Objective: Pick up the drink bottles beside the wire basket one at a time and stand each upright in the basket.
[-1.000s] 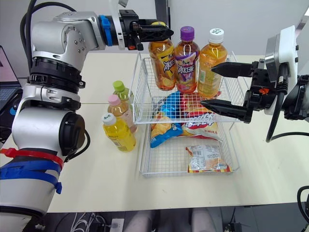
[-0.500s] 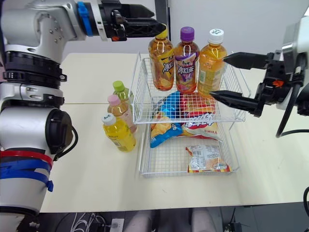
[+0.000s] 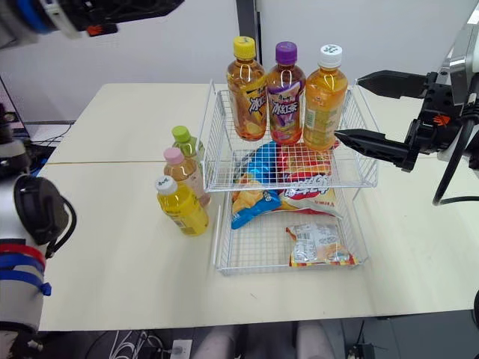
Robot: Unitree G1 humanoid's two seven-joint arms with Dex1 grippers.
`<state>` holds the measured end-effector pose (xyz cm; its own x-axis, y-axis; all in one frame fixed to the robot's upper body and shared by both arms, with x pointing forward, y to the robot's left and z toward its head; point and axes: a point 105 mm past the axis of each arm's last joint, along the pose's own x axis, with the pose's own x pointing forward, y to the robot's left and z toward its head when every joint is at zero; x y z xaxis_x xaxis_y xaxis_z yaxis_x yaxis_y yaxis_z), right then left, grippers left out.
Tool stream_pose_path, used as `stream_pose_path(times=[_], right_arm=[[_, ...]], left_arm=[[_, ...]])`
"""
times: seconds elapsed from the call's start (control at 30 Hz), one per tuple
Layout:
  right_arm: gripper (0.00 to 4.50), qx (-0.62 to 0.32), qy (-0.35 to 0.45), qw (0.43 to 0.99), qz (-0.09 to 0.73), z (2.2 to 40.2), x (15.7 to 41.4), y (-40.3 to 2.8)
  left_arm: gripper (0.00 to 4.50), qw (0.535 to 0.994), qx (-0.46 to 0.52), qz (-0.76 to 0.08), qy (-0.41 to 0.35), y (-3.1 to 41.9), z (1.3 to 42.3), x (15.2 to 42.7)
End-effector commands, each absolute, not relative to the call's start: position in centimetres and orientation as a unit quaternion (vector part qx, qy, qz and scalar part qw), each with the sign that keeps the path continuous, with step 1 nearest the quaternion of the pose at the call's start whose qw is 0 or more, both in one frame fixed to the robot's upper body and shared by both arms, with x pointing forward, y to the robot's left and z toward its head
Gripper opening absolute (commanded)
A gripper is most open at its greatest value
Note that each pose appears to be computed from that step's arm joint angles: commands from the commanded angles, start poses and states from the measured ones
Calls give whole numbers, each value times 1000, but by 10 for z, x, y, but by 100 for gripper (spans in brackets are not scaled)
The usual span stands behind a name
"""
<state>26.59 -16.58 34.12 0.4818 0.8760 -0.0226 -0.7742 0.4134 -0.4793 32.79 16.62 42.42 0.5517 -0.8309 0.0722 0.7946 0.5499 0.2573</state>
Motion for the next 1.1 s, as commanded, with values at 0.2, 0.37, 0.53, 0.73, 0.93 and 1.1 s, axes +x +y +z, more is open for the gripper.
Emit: stream_pose_path(times=[0.2,0.37,0.53,0.73,0.93,1.1], right_arm=[[450,-228,-145,808,523,350,264,-155],[450,-223,-147,791,550,344,267,-146],[450,-230,-150,775,570,337,268,-140],[450,-227,-133,758,597,326,261,-139],[450,-229,-110,734,630,320,256,-139],[450,-212,-96,709,666,315,252,-132]], left_arm=[[449,913,141,-364,-122,222,407,299],[449,941,153,-286,-94,270,375,287],[449,967,126,-207,-76,309,342,279],[449,983,87,-150,-53,326,291,260],[449,980,98,-175,10,314,250,236],[449,977,85,-197,19,288,237,223]])
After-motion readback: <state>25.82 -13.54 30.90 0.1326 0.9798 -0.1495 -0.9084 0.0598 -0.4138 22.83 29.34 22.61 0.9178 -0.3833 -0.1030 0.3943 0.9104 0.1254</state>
